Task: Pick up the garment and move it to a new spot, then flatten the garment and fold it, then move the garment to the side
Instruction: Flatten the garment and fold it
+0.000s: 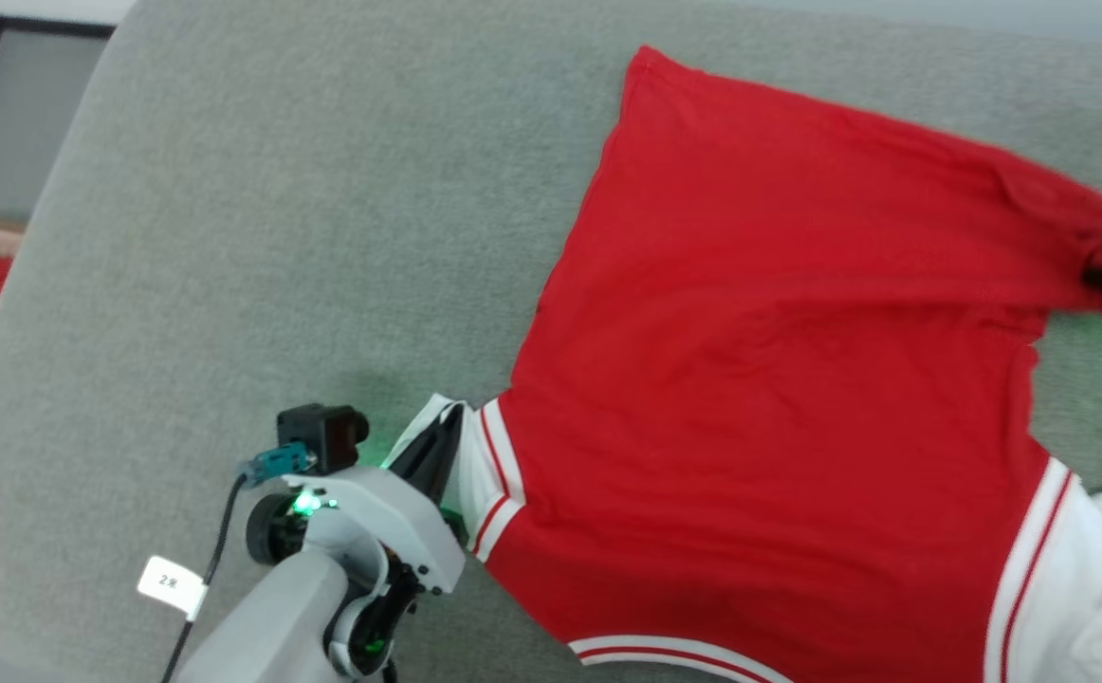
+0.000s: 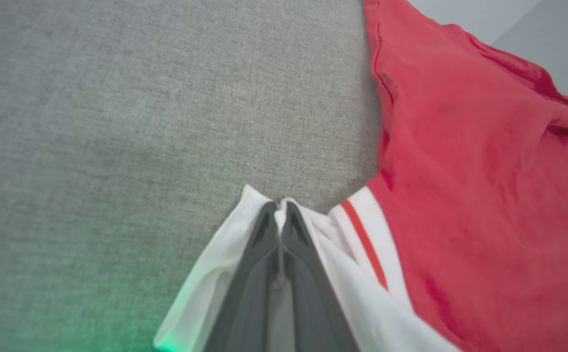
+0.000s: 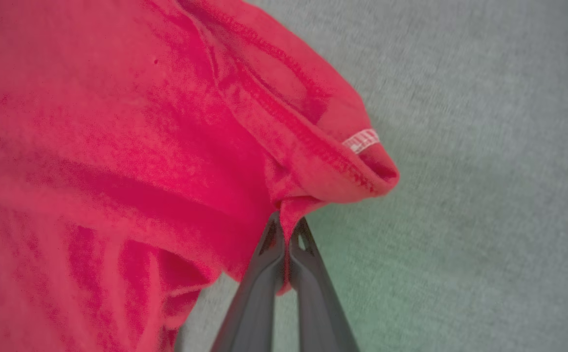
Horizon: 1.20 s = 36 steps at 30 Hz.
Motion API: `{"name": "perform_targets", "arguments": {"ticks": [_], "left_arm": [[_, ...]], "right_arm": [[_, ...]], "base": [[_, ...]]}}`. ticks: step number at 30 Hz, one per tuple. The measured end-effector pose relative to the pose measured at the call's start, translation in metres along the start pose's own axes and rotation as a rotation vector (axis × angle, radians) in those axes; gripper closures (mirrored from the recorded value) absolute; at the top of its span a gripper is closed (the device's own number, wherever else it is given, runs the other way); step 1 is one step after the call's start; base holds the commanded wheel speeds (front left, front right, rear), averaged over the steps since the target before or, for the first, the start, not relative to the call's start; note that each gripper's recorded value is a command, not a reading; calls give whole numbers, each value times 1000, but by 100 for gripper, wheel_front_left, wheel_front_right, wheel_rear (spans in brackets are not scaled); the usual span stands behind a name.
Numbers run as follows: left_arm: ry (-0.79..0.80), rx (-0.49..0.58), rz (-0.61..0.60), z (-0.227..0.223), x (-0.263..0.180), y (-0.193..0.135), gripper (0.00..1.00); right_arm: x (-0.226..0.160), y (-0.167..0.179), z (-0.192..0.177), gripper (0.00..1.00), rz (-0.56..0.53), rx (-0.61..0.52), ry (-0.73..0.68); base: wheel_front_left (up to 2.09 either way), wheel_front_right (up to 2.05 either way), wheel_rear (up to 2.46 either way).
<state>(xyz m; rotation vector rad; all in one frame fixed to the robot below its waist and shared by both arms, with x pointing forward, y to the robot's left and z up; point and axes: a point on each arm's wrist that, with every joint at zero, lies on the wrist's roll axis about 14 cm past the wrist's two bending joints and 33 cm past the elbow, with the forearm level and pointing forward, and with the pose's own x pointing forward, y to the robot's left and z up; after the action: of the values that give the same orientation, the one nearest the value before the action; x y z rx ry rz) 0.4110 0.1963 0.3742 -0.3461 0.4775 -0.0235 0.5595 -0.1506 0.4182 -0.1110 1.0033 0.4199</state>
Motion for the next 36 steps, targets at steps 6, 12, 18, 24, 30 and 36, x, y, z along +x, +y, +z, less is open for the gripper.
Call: {"name": "perform_targets", "arguments": {"ticks": [6, 12, 18, 24, 30, 36], "left_arm": [[5, 13, -16, 2, -1, -5, 100], [9, 31, -47, 5, 0, -16, 100], [16, 41, -65, 7, 0, -23, 100], [23, 48, -71, 7, 0, -24, 100], [31, 48, -73, 6, 0, -25, 100], [30, 53, -78, 7, 0, -27, 100]], "right_arm": [[-25, 0, -42, 100, 30, 11, -11], [-45, -1, -82, 100, 41, 64, -20], [-58, 0, -120, 100, 39, 134, -11], [-63, 9, -151, 100, 41, 217, 6], [-65, 14, -165, 89, 22, 257, 16], [-71, 24, -159, 0, 23, 231, -20]], "base": [[0, 0, 0], [0, 0, 0], [0, 0, 0], [0, 0, 0], [0, 0, 0], [0, 0, 0]]}}
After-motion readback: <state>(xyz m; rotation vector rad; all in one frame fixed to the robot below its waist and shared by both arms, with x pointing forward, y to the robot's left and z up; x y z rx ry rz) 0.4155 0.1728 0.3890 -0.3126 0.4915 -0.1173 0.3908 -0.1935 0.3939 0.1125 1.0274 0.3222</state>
